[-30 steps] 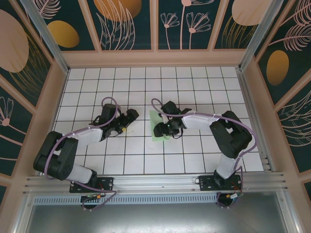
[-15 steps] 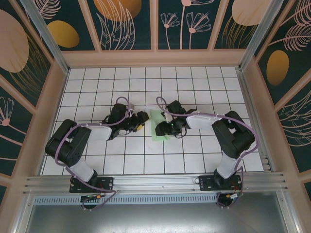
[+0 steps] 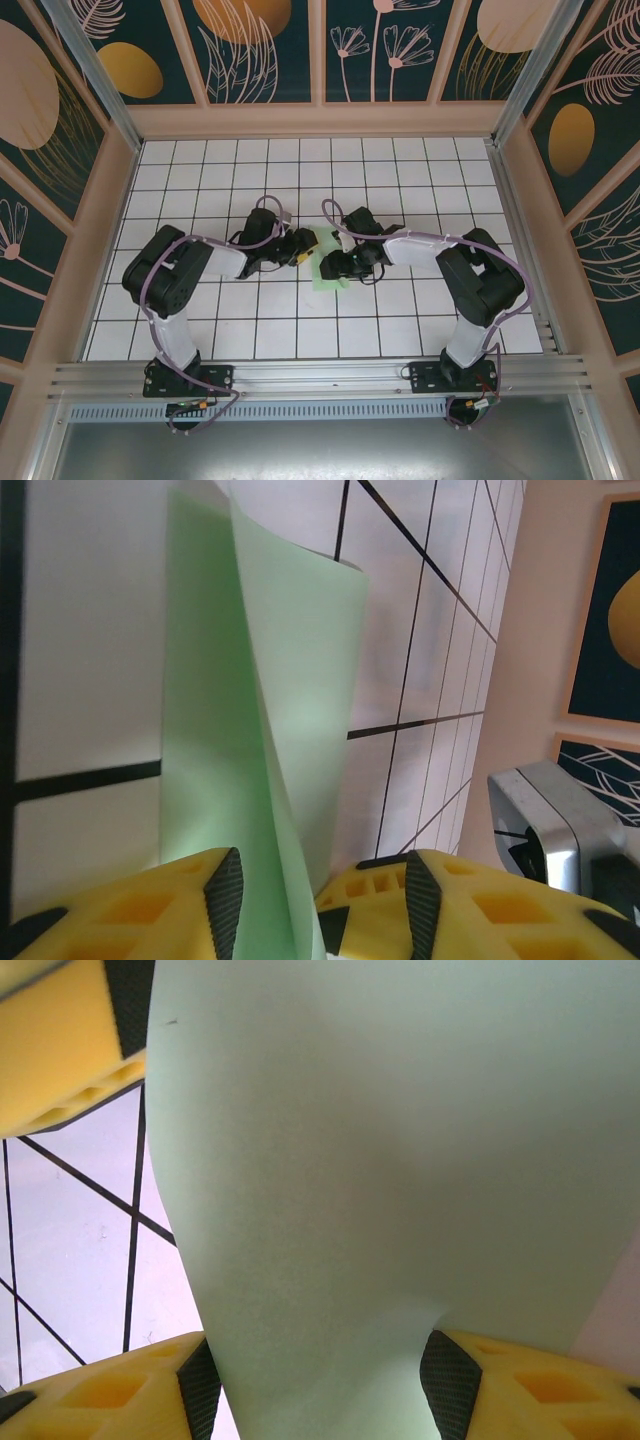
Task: Fold a paper plane with a square sheet of paper (pick it up from the middle)
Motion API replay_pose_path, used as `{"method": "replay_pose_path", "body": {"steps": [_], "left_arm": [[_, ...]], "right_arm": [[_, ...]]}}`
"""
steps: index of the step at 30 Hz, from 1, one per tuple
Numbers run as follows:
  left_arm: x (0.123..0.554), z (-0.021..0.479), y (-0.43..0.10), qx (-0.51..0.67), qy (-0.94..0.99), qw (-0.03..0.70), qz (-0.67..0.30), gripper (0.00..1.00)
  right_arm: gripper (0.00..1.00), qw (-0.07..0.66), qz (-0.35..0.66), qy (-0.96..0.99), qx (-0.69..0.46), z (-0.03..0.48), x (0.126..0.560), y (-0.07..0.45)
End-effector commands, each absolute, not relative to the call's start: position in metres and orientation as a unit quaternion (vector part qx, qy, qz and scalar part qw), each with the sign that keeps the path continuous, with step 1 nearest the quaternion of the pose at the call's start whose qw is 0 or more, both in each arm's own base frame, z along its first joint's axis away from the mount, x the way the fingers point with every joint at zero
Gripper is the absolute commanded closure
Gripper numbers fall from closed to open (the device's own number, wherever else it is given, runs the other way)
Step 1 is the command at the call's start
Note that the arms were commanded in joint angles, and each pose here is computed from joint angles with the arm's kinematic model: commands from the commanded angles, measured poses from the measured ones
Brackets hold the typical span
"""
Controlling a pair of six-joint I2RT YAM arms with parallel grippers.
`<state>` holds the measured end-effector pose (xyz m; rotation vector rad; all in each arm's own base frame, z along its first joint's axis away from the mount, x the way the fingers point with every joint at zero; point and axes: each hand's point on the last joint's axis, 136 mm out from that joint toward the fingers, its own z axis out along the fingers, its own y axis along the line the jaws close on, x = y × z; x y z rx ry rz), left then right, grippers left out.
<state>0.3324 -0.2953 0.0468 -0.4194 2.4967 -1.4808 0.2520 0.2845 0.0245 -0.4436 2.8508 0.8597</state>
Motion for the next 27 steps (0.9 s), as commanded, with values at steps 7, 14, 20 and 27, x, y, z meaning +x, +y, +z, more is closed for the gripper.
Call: {"method": "replay_pose_path", "body": {"steps": [7,14,20,27], "left_arm": [[0.335,0.049,-0.313,-0.117,0.834,0.090,-0.531,0.56],[0.332,0.037,-0.313,-0.102,0.845,0.085,-0.518,0.69],[0.331,0.031,-0.310,-0.088,0.855,0.090,-0.503,0.79],[0.325,0.026,-0.304,-0.056,0.872,0.097,-0.477,0.93]], "right_arm": [[0.38,0.024,0.250,0.958,-0.140,-0.007,0.237,0.265],[0.33,0.061,0.307,0.938,-0.148,0.031,0.249,0.285],[0.31,0.141,0.366,0.912,-0.122,0.091,0.275,0.290],[0.36,0.174,0.364,0.912,-0.067,0.103,0.294,0.271]]}}
